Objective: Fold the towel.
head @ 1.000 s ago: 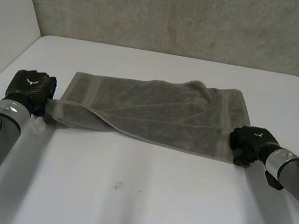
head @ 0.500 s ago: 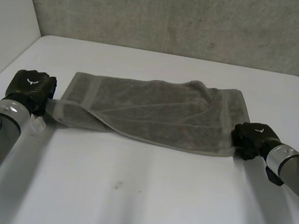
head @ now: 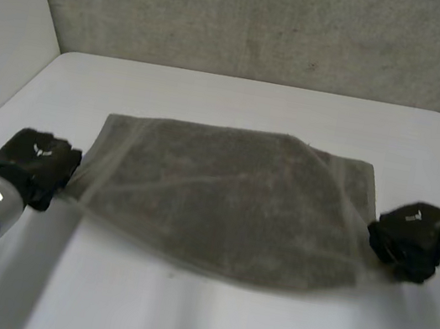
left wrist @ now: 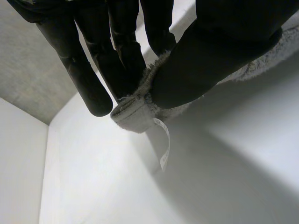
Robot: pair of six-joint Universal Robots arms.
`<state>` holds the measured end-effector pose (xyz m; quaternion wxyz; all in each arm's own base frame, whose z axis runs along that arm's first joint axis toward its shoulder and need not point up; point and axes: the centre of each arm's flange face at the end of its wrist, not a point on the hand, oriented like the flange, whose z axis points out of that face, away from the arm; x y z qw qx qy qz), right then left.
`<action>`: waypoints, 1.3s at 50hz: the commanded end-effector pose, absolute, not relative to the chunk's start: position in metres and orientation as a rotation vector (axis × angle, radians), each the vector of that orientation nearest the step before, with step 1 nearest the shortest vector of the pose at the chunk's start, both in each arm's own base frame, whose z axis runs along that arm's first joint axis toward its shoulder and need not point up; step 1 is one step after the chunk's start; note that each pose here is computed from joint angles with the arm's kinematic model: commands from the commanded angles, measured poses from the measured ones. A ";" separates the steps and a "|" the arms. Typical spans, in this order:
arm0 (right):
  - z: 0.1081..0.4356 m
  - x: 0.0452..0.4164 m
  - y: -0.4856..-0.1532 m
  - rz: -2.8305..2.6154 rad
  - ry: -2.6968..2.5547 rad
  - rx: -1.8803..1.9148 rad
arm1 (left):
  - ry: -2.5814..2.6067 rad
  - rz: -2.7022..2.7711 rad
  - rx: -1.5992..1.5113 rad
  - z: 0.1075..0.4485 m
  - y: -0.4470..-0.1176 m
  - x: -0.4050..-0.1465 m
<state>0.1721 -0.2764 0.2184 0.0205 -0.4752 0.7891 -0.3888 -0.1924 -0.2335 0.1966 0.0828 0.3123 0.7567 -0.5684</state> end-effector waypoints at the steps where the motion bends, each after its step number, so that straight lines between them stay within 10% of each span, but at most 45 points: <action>1: 0.214 0.150 -0.247 -0.993 2.505 -1.570 | 2.213 -1.496 1.123 0.198 -0.185 -0.177; 11: 0.222 0.136 -0.238 -1.012 2.500 -1.675 | 2.205 -1.511 1.303 0.207 -0.166 -0.182; 35: 0.170 0.181 -0.389 -1.526 2.566 -1.216 | 2.162 -1.733 1.146 0.165 -0.357 -0.224; 65: 0.144 0.211 -0.455 -1.974 2.401 -1.152 | 2.031 -1.846 1.061 0.134 -0.431 -0.260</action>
